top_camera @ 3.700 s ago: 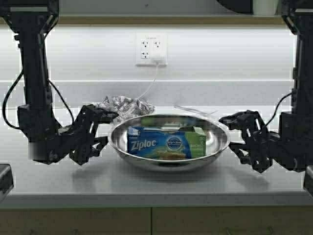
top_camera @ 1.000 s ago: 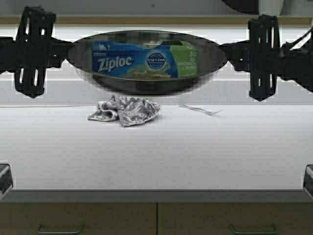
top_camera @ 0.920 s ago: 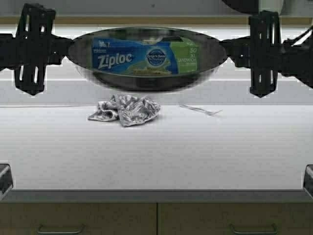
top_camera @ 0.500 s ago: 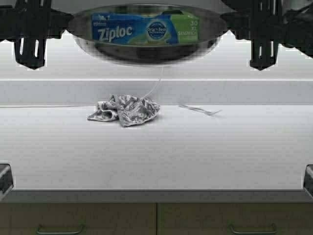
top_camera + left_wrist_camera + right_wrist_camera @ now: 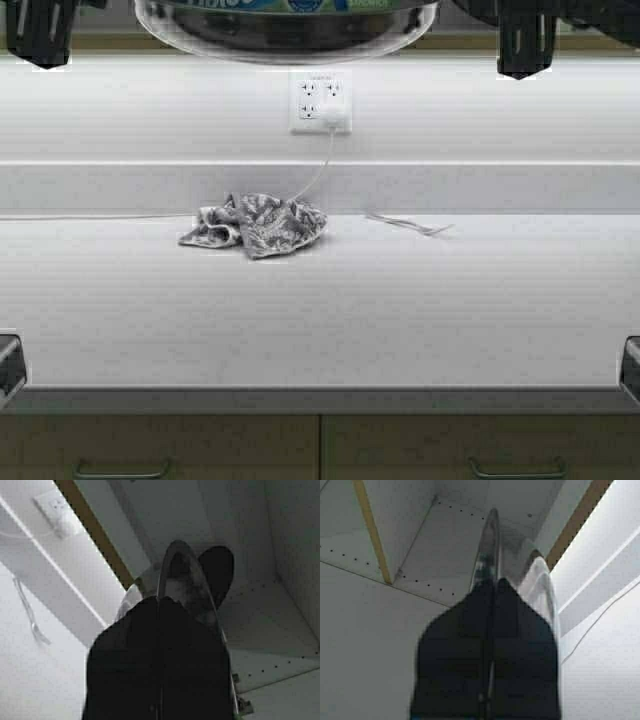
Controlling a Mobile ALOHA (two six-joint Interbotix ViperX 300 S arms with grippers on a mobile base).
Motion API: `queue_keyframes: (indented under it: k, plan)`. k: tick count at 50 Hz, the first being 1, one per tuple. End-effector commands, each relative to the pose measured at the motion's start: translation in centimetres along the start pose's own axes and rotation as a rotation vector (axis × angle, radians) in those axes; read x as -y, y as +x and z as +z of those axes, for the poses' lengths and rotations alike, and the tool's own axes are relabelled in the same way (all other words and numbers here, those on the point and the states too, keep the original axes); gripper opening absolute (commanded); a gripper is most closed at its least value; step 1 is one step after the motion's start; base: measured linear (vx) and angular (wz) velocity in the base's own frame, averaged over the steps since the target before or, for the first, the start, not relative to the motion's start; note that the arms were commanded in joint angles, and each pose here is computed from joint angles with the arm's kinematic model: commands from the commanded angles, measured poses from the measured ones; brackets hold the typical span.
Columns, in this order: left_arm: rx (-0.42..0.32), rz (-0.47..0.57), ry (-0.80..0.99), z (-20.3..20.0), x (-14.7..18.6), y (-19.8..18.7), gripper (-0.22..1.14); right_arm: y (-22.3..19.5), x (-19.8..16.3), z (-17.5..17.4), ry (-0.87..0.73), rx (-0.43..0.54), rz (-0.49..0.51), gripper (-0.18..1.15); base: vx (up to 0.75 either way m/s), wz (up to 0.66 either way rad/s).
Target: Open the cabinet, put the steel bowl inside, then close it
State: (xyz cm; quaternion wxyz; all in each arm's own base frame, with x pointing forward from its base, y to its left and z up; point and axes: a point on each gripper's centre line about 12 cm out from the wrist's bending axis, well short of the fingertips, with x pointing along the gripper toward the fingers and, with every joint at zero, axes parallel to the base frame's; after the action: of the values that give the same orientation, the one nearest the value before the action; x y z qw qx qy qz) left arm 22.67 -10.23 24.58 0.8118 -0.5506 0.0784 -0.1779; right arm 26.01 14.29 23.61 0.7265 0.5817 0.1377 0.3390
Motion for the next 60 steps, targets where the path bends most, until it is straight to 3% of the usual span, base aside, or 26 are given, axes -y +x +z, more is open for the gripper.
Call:
queue_keyframes:
  k: [1,35,60]
  plan:
    - [-0.028,-0.031,-0.023,-0.3,2.4,1.0,0.03,1.3,-3.2,-0.8,-0.001,-0.050,0.075,0.07,0.00,0.00]
    - [-0.045,0.036,-0.002,1.4,6.7,6.2,0.03,5.8,-7.7,2.6,-0.021,0.020,0.039,0.07,0.02,0.01]
    - [0.024,0.009,-0.010,2.9,8.4,17.2,0.03,14.8,-5.8,6.5,-0.007,0.083,-0.056,0.07,0.15,0.03]
